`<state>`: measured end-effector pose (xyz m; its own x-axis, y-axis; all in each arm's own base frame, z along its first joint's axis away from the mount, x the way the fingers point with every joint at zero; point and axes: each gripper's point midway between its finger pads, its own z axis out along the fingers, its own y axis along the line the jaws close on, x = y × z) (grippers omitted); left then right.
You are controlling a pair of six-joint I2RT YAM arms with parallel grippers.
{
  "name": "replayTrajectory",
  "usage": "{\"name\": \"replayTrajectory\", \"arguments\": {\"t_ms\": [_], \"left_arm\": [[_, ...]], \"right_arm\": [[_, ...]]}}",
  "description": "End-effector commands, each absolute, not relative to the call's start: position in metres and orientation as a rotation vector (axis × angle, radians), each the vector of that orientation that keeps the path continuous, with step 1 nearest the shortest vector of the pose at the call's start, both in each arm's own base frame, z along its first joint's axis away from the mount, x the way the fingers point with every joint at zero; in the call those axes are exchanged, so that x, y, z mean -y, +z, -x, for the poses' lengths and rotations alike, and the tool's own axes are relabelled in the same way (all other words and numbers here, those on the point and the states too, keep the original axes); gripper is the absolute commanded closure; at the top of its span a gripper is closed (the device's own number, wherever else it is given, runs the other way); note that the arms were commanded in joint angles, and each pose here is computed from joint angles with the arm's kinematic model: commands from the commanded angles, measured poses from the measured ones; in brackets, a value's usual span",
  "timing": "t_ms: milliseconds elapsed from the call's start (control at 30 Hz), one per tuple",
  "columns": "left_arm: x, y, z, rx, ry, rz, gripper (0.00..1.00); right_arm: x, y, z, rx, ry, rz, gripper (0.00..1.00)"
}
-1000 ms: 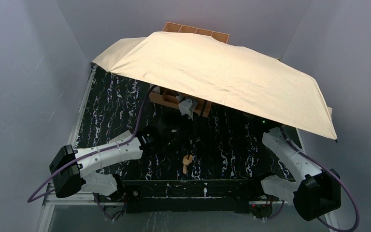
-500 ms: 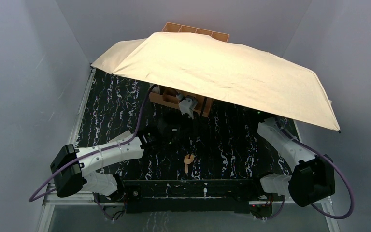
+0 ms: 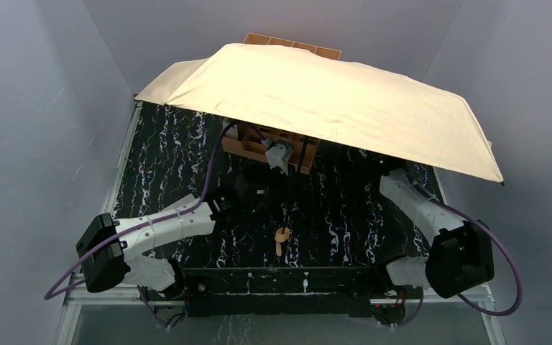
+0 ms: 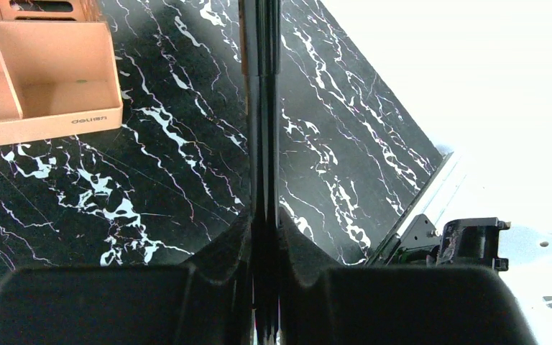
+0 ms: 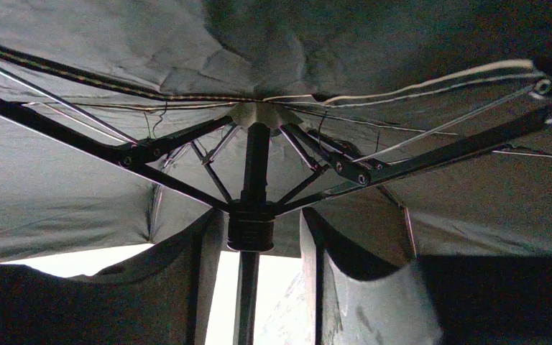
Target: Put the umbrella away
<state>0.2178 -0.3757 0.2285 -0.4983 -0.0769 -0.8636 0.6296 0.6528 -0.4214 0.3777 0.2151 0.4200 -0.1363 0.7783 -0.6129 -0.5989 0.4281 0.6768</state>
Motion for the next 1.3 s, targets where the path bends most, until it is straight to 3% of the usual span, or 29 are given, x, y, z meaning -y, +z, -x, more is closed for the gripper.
{"name": "replayTrajectory", "arguments": {"t_ms": [0, 133, 200, 233, 300, 333, 600, 933, 1267], "left_arm": [[0.378, 0.243, -0.217, -1.888, -0.941, -0.441, 1.0], [0.379, 0.244, -0.217, -1.886, -0.945, -0.442, 1.0], [0.379, 0.243, -0.217, -1.889, -0.944, -0.444, 1.0], [0.379, 0.244, -0.217, -1.887, -0.944, -0.442, 1.0], [0.379, 0.245, -0.217, -1.885, -0.944, -0.44, 1.0], [0.379, 0.244, -0.217, -1.886, -0.942, -0.439, 1.0], [0.379, 0.276, -0.225, -1.81, -0.961, -0.38, 1.0], [0.384, 0.395, -0.245, -1.514, -0.948, -0.388, 1.0], [0.388, 0.367, -0.245, -1.583, -0.912, -0.435, 1.0]], "right_arm": [[-0.21, 0.464, -0.372, -1.099, 1.218, -0.161, 0.51], [-0.213, 0.462, -0.373, -1.113, 1.222, -0.153, 0.52], [-0.213, 0.461, -0.373, -1.118, 1.223, -0.153, 0.57], [-0.213, 0.461, -0.373, -1.12, 1.221, -0.15, 0.64], [-0.216, 0.459, -0.372, -1.13, 1.219, -0.13, 0.95], [-0.217, 0.458, -0.371, -1.14, 1.216, -0.119, 1.0], [-0.227, 0.43, -0.352, -1.242, 1.243, -0.049, 1.0], [-0.259, 0.331, -0.284, -1.524, 1.273, -0.054, 1.0], [-0.234, 0.356, -0.292, -1.468, 1.249, -0.271, 1.0]]}}
